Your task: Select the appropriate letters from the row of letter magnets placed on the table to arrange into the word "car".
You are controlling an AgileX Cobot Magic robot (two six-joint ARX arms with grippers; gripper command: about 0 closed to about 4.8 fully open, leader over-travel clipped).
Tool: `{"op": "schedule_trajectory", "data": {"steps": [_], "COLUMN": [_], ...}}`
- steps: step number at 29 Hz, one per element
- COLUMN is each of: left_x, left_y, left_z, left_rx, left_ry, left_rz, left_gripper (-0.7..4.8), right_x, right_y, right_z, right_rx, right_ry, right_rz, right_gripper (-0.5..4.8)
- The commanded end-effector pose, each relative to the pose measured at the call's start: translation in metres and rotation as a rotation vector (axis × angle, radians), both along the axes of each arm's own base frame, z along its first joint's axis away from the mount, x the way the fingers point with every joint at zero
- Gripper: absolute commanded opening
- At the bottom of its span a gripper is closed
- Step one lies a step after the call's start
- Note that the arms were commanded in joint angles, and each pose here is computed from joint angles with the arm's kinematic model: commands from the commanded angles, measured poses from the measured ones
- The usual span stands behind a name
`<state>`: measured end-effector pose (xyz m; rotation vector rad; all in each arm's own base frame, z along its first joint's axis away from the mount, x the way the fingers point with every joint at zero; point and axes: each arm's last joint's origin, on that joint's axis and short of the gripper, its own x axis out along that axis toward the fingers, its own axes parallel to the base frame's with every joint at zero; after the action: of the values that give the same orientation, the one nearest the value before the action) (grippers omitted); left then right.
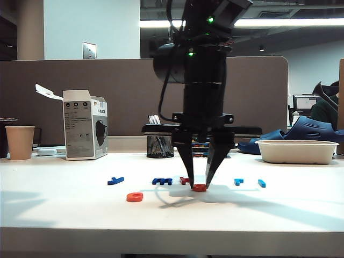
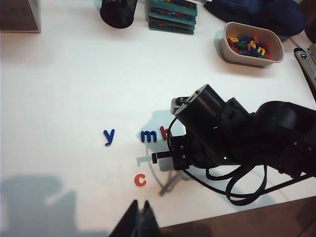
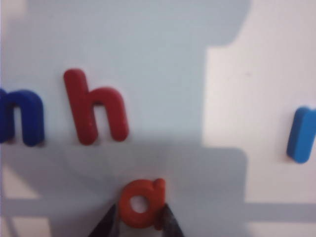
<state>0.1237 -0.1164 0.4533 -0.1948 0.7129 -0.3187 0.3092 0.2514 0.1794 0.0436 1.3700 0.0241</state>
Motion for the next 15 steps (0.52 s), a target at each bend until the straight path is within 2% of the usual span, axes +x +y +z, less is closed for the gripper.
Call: {"op": "schedule_trajectory", "data": {"steps": [1,15], "left_x": [0.0,0.0], "left_y": [0.0,0.0], "left_z": [0.002,0.002], "left_rx": [-0.012,-0.012], "left_ry": [-0.012,-0.012], "left_rz": [0.0,-0.001], "left_gripper": [-0.05,-0.05], "right_x": [-0.007,-0.036], "right_y": [0.006,0.038], "right_z": [0.003,0.005], "right_rx": [0.005,0.044], "right_ry": [0.007,0.001], "right_rz": [-0.003,-0.005], "right_gripper": [0.84,0.84]}}
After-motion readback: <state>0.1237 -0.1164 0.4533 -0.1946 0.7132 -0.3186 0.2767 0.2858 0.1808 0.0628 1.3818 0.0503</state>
